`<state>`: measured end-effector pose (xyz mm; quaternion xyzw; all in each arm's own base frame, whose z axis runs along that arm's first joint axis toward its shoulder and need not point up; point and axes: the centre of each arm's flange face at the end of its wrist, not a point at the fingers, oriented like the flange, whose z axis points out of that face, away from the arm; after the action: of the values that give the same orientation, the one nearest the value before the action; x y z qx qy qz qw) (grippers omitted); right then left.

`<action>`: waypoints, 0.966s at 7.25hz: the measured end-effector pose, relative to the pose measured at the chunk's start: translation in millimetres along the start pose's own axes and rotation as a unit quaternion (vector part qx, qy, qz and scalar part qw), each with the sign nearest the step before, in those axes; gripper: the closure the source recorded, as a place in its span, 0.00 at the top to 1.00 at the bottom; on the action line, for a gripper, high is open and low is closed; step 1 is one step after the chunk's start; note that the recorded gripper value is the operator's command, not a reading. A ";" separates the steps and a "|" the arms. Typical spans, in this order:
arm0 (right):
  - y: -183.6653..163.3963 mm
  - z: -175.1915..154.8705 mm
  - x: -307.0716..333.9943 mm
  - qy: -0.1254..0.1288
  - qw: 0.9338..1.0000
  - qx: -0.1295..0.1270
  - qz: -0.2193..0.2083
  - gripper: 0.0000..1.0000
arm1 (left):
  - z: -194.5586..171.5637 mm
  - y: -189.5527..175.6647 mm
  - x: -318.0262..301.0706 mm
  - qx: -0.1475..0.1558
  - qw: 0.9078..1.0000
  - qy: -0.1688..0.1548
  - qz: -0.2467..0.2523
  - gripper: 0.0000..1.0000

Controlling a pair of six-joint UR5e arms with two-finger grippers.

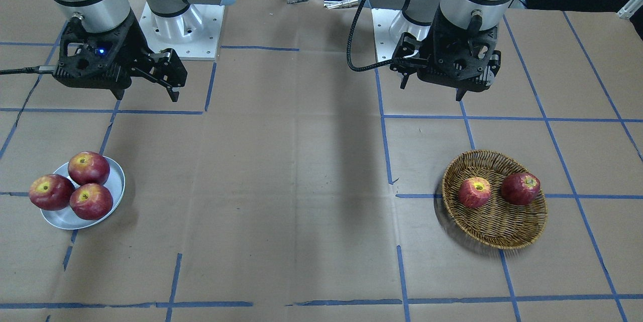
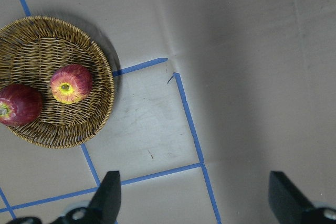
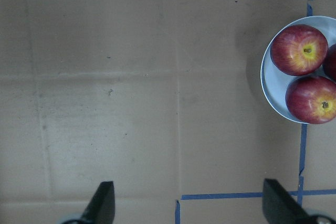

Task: Transfer apple from basket to plate

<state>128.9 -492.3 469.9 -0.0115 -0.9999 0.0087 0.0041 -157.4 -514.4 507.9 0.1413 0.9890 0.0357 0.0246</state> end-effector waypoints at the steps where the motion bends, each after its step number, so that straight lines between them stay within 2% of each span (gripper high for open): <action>1: 0.0 0.0 0.0 0.000 1.000 0.000 0.000 1.00 | -0.7 -0.6 -0.3 0.000 1.000 -0.001 0.002 0.99; 4: 0.1 0.4 0.0 0.000 1.000 -0.001 0.000 1.00 | 1.5 -3.0 -1.4 0.001 1.000 -0.004 0.003 0.99; 7: 0.1 0.4 0.0 0.000 1.000 -0.001 0.000 1.00 | -3.9 -11.0 -3.0 0.024 1.000 -0.007 -0.003 0.99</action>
<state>129.0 -492.2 469.5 -0.0115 -0.9999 0.0082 0.0040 -157.8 -526.1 511.1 0.1387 0.9899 0.0107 0.0284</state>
